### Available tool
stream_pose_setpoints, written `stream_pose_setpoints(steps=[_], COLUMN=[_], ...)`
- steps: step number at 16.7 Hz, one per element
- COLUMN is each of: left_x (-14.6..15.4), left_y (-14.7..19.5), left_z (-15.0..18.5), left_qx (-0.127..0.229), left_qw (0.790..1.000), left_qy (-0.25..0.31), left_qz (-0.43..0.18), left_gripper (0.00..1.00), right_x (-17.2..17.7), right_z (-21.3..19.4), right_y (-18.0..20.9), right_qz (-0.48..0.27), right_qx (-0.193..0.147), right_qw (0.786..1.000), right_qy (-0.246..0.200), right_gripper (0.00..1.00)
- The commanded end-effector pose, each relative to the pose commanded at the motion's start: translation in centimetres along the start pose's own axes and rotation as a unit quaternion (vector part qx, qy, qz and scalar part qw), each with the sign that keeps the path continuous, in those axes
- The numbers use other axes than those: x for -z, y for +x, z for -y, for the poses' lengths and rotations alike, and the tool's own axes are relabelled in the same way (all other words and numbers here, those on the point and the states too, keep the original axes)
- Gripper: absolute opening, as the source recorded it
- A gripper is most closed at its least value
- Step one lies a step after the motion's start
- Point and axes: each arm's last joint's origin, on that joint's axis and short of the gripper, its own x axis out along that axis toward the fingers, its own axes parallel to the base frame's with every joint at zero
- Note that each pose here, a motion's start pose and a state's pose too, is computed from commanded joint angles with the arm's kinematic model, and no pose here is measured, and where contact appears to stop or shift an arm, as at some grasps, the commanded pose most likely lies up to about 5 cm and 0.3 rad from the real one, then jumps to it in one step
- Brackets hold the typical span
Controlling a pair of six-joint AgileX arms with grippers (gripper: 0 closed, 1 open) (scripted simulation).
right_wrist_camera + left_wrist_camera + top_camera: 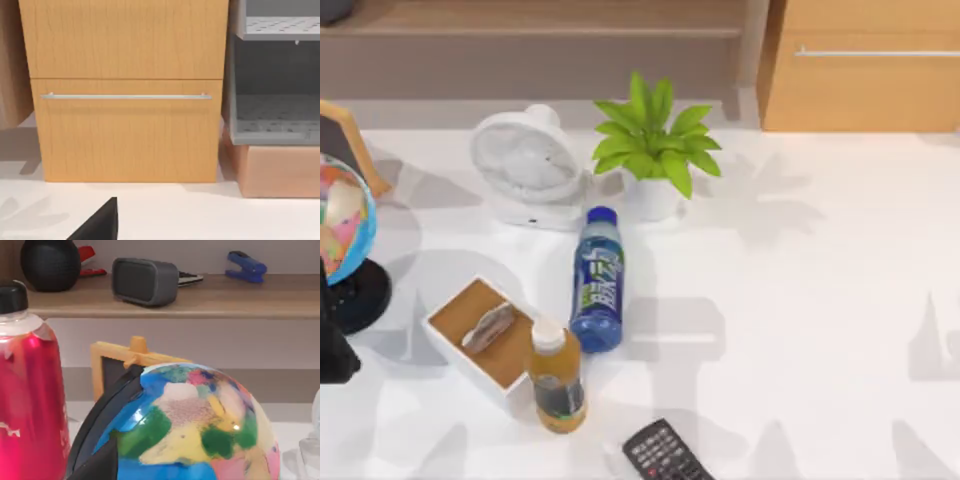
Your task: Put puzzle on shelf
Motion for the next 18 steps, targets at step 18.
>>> stream_pose_setpoints(steps=[18], left_x=[0.0], left_y=[0.0], left_z=[0.0], left_qx=[0.000], left_qw=[1.000], left_qy=[0.000], left_qz=[0.000], left_gripper=[1.00], right_x=[-10.1], right_z=[-1.7], right_y=[12.8], right_qz=[0.050], right_qx=[0.016], right_qw=[0.913], right_qy=[-0.404], right_gripper=[1.00])
